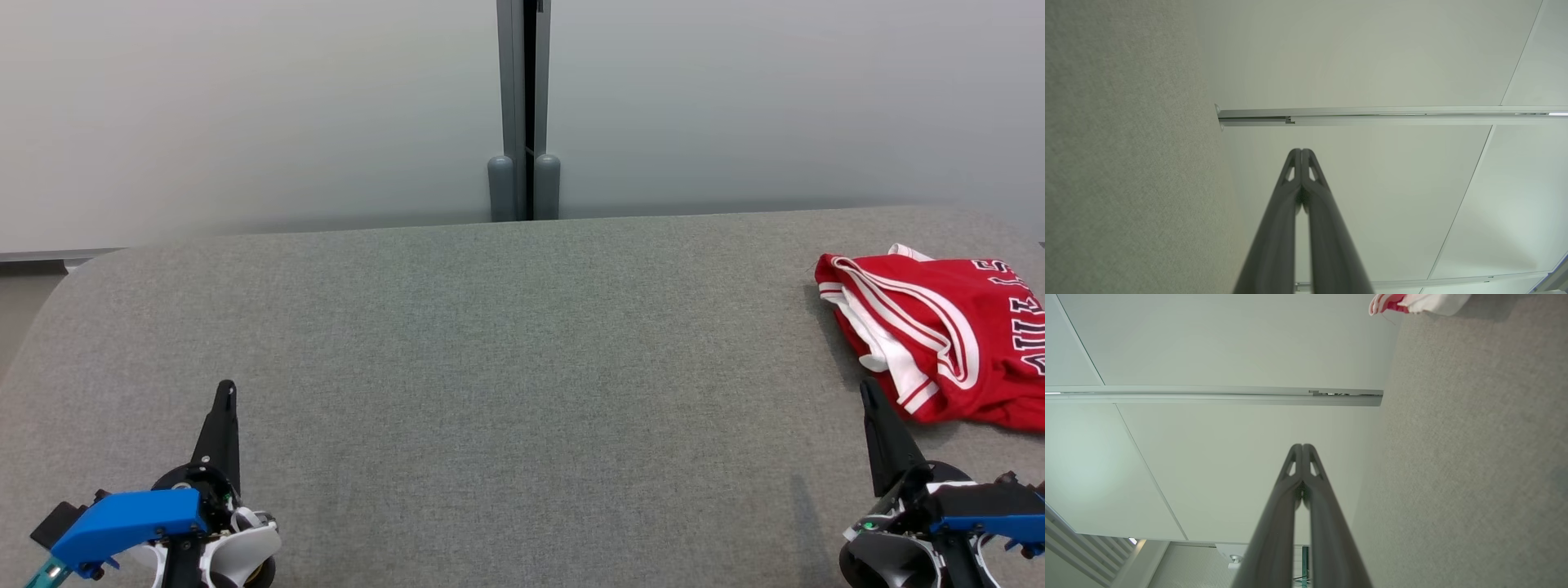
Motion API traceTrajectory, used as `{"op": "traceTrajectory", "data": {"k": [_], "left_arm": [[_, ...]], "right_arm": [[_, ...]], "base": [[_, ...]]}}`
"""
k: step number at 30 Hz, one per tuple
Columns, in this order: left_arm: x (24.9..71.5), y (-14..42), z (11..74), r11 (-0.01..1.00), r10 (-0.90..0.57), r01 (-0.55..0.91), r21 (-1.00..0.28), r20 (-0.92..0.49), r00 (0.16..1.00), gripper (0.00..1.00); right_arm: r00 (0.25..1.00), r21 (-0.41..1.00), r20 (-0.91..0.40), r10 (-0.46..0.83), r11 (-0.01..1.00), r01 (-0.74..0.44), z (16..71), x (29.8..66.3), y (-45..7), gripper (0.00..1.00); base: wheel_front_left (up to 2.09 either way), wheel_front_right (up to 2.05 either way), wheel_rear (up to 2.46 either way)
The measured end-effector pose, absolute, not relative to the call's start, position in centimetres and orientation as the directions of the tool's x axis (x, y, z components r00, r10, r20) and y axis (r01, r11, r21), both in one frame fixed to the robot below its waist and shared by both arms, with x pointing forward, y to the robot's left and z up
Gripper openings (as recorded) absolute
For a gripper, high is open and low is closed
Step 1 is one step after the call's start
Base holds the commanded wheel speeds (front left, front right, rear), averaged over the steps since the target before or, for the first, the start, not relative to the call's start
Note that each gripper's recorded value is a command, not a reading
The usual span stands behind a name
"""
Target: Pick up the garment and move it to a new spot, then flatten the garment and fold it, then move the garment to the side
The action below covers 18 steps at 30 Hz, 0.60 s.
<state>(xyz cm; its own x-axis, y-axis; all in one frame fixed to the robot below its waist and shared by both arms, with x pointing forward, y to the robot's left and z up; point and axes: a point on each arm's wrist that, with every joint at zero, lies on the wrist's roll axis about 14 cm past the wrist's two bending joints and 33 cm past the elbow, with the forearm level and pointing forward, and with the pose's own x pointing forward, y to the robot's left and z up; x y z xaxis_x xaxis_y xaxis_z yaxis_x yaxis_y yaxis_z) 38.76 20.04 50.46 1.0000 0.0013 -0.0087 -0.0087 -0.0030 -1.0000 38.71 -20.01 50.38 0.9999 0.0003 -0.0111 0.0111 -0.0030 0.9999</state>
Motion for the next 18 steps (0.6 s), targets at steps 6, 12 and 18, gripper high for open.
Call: {"op": "traceTrajectory", "data": {"k": [6, 12, 18], "left_arm": [[38.76, 20.04, 50.46, -0.003, 0.001, -0.009, -1.0, -0.009, 1.0, 0.0], [38.76, 20.04, 50.46, -0.003, 0.001, -0.009, -1.0, -0.009, 1.0, 0.0], [38.76, 20.04, 50.46, -0.003, 0.001, -0.009, -1.0, -0.009, 1.0, 0.0]], "right_arm": [[1.0, 1.0, -0.011, 0.0, -0.002, 0.011, 50.37, 38.71, -20.02, 0.0], [1.0, 1.0, -0.011, -0.001, -0.002, 0.011, 50.37, 38.71, -20.02, 0.0], [1.0, 1.0, -0.011, -0.001, -0.003, 0.011, 50.37, 38.71, -20.04, 0.0]], "base": [[0.0, 0.0, 0.0], [0.0, 0.0, 0.0], [0.0, 0.0, 0.0]]}}
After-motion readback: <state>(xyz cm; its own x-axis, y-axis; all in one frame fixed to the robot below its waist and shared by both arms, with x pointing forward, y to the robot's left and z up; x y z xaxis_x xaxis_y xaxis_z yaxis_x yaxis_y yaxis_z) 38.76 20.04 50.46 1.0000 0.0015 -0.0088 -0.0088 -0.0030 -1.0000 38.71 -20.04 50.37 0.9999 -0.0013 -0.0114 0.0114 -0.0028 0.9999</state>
